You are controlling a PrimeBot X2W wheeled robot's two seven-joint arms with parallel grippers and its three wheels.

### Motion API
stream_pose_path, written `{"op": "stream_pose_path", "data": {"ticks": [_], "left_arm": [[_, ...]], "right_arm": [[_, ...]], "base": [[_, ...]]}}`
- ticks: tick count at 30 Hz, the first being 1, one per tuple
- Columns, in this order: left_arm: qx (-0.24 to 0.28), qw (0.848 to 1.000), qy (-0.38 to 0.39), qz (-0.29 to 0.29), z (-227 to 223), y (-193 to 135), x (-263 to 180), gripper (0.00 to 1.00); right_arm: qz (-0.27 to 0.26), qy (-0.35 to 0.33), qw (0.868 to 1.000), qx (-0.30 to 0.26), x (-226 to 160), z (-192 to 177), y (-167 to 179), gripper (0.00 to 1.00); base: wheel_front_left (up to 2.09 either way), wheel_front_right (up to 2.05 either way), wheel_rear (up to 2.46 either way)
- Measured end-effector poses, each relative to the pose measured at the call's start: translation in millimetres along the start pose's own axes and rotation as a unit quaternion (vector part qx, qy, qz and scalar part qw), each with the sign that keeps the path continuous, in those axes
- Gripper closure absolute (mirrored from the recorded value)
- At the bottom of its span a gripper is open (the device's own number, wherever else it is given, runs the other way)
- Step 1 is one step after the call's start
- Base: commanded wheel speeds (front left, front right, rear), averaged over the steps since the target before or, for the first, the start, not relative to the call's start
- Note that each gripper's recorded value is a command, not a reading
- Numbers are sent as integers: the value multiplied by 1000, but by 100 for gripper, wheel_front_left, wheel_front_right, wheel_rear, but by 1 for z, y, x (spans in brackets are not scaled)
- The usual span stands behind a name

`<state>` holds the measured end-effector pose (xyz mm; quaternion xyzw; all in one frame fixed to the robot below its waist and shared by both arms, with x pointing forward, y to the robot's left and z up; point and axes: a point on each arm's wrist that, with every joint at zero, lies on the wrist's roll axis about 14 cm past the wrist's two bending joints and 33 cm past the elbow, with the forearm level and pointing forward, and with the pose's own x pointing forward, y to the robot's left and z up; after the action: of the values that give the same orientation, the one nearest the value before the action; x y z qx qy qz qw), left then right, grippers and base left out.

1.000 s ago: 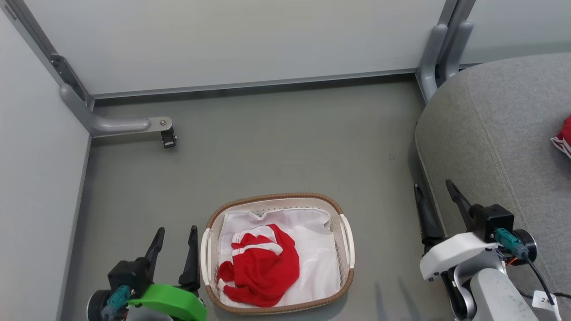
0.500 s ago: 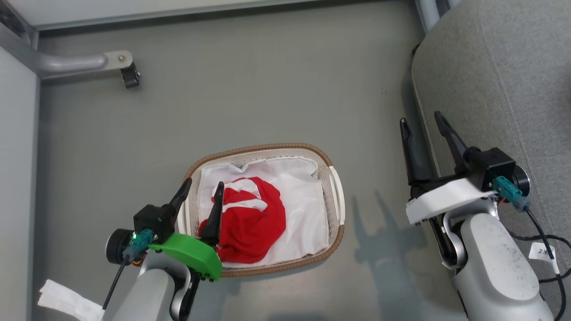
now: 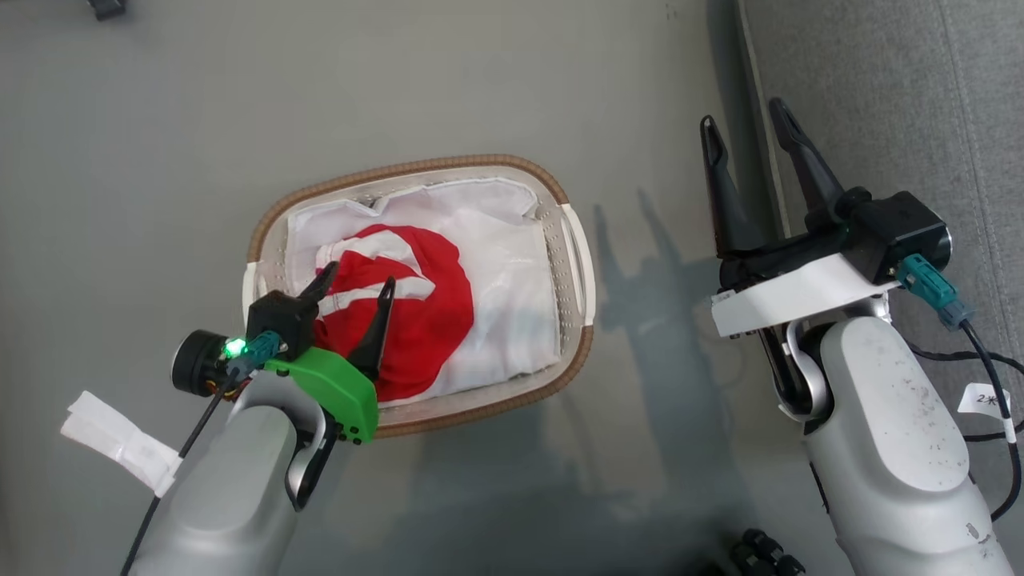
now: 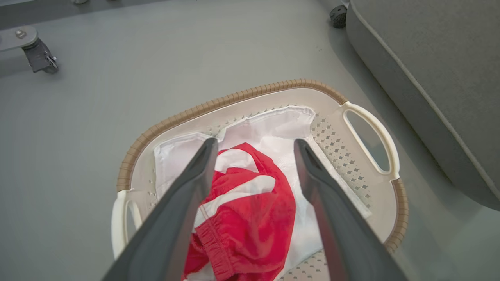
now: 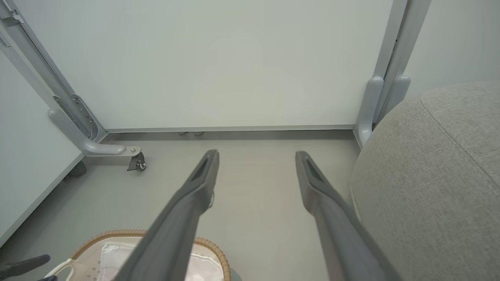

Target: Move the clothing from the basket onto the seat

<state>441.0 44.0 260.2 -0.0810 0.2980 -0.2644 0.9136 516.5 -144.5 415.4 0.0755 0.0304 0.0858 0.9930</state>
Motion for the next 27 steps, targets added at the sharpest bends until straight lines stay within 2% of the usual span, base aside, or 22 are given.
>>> {"op": "stream_pose_path", "data": {"ticks": [6, 10, 16, 21, 27], "left_arm": [[17, 996, 81, -26, -52, 3, 19, 0], [31, 993, 109, -44, -70, 4, 36, 0], [75, 978, 177, -75, -113, 2, 44, 0], [118, 969, 198, -94, -120, 4, 58, 0], [158, 959, 220, -79, -126, 21, 65, 0]], "right_arm": [[-10, 41, 999, 7, -2, -38, -10, 0], [-21, 60, 998, 4, -5, -56, -20, 0], [-32, 84, 996, 3, -12, -76, -30, 0], [-38, 99, 994, 4, -17, -87, -35, 0], [-40, 108, 993, 7, -20, -93, -36, 0]], "base": [[0, 0, 0], [0, 0, 0], [0, 0, 0], [0, 0, 0], [0, 0, 0]]}}
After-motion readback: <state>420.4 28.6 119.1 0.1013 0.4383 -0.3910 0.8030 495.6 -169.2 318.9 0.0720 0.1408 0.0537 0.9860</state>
